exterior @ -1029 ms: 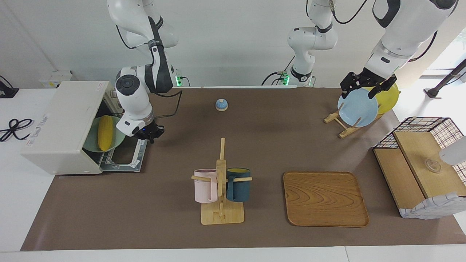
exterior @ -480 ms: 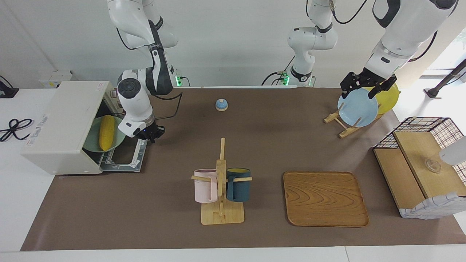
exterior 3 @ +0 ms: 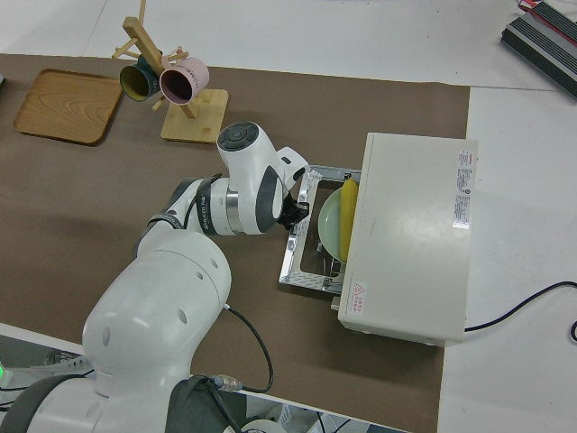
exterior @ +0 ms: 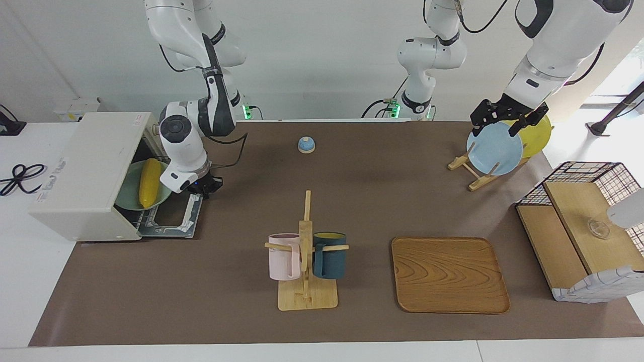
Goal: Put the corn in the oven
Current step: 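Release the corn inside the oven and pull the right gripper out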
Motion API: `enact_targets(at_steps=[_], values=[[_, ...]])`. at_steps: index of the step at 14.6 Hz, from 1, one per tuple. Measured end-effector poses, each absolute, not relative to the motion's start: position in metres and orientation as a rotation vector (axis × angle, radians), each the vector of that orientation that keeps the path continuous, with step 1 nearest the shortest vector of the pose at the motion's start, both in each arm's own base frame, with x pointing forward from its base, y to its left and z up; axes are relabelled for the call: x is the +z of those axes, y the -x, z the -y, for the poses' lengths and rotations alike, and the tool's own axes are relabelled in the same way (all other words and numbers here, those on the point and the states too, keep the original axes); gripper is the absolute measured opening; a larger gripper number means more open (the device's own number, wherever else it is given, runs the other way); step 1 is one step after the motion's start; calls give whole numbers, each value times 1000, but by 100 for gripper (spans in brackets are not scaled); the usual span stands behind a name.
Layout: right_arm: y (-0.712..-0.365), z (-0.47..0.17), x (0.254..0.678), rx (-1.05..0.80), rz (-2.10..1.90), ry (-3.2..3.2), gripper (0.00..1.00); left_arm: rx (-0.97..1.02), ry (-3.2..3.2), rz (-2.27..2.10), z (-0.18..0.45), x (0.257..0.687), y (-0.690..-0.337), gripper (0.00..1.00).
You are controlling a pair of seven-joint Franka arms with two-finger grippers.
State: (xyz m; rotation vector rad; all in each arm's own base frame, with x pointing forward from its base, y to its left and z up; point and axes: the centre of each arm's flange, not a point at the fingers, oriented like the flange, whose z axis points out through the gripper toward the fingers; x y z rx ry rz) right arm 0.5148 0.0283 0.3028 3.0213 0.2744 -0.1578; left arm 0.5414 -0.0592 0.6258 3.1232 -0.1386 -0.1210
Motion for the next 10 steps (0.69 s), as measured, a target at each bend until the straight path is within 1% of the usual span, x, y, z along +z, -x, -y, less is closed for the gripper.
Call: enact_targets(at_steps=[2,4,7,10], values=[[-519,-30,312,-196,-289,-3012,1,-121,-3123,139,59,626,-541,100],[-526,-29,332,-260,-324,-2999,1,-121,-3123,139,59,626,-541,100],[-535,-16,374,-302,-394,-2990,1,-121,-3123,139,59,626,-541,100],[-536,20,424,-308,-430,-2990,1,-121,-3123,139,59,626,-541,100]])
